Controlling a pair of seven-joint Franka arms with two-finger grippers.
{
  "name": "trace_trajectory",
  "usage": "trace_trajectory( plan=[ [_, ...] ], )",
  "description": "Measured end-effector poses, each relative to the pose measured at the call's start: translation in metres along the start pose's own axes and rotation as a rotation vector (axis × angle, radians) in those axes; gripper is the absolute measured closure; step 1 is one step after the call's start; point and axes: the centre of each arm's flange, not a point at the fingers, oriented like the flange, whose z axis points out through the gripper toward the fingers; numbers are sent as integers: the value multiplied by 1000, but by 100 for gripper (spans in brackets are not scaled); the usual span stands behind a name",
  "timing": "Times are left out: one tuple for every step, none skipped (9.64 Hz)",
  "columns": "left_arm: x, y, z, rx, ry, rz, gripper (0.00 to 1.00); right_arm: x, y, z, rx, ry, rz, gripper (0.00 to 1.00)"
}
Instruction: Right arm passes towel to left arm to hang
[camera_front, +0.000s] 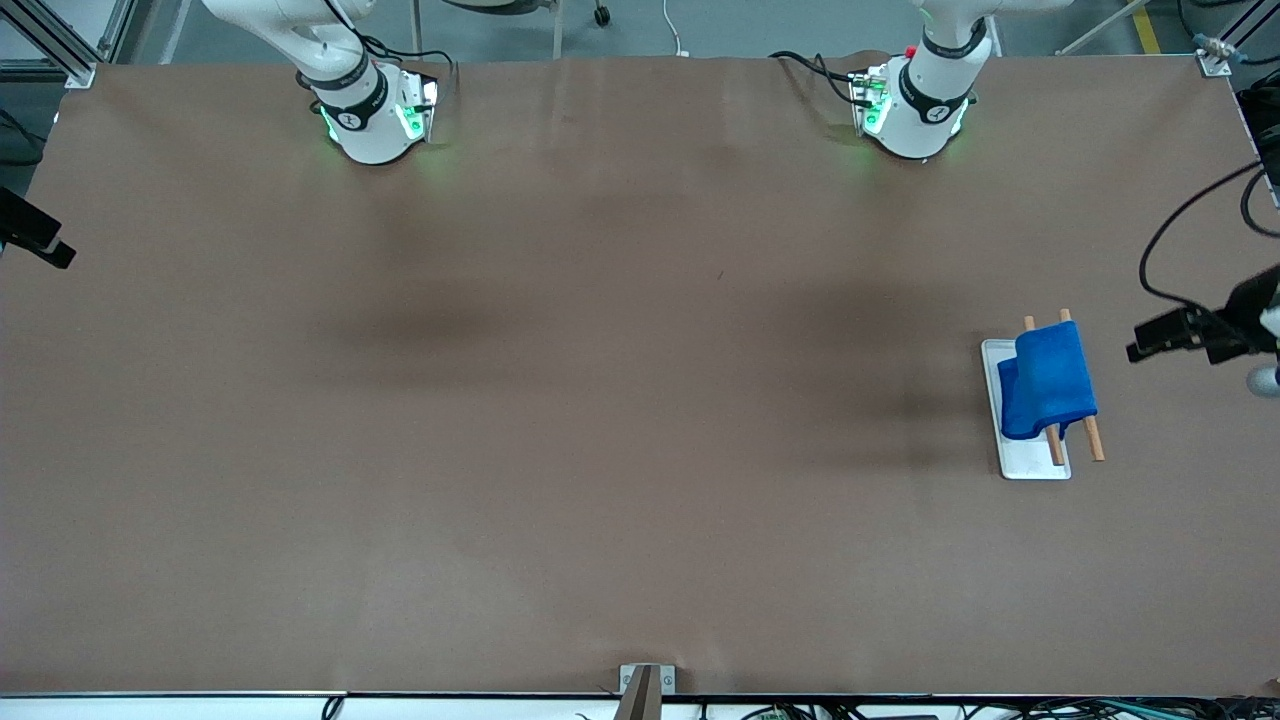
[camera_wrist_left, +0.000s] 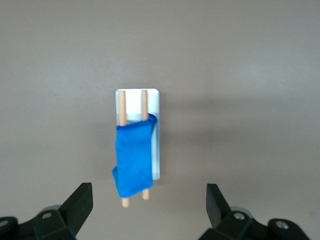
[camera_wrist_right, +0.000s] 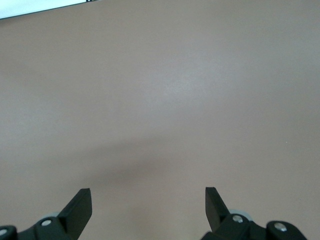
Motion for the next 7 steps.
trace_trajectory(
  plan=[
    [-7,13,-25,-3,-7,12,0,0,0,0,0,0,-1,0],
    [-12,24,-53,-3,-10,-5,0,0,0,0,0,0,-1,0],
    [-17,32,-75,-3,-10,-30,0,0,0,0,0,0,-1,0],
    [-23,40,-91,-4,4,-34,0,0,0,0,0,0,-1,0],
    [-28,46,-102,-5,20,-40,0,0,-1,0,0,0,-1,0],
    [-30,48,-107,8,27,-64,0,0,-1,0,0,0,-1,0],
    [-29,48,-108,22,25,-83,0,0,-1,0,0,0,-1,0]
  ],
)
